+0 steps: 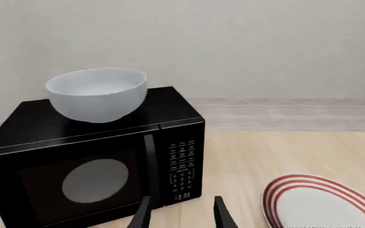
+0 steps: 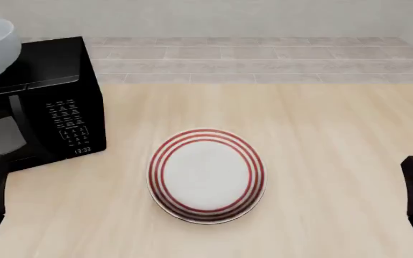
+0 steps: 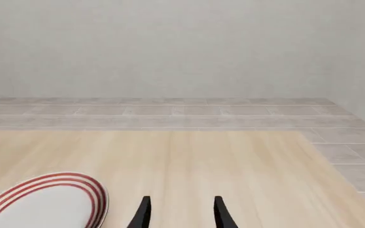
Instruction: Pick up the white bowl and put it on the plate.
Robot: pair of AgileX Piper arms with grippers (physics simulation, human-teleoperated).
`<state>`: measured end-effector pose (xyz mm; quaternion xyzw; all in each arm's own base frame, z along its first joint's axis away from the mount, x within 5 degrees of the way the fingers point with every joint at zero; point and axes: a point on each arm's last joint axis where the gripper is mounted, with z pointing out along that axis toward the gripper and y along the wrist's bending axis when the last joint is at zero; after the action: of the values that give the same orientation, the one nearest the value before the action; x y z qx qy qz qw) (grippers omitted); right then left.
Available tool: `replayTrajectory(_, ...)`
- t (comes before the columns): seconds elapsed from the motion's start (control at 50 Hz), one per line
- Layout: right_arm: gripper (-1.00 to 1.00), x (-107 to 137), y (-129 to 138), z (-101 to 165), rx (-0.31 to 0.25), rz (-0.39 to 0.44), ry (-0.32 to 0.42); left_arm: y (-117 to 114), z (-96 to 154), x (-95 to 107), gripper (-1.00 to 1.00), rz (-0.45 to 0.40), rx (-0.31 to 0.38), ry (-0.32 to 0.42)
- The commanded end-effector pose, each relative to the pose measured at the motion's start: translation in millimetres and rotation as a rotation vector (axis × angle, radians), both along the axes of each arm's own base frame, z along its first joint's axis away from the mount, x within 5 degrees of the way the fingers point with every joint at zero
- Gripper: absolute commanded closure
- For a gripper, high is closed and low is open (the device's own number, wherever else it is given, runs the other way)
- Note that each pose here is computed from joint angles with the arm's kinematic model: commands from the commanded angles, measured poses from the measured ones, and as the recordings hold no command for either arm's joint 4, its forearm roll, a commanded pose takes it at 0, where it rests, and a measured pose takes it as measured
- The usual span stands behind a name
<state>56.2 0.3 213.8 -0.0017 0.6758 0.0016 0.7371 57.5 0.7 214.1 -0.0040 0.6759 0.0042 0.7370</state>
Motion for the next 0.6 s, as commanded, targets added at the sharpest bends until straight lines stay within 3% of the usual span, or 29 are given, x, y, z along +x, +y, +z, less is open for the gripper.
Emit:
replayTrajectory(0.02, -1.0, 0, 0, 2, 0.0, -0.005, 0.001, -1, 0, -1, -1.0, -0.012, 0.0, 0.001)
replayTrajectory(0.48, -1.0, 1, 0, 1, 0.0, -0.005, 0.001, 0, 9, -3, -1.0, -0.006, 0.008, -0.008)
replayTrajectory(0.5, -1.0, 1, 0, 1, 0.0, -0.005, 0.001, 0, -1, -1, -1.0, -0.006, 0.005, -0.001)
replayTrajectory(0.6, -1.0, 1, 0, 1, 0.0, -0.005, 0.001, 2, -2, 5, -1.0, 0.033, -0.017, 0.034)
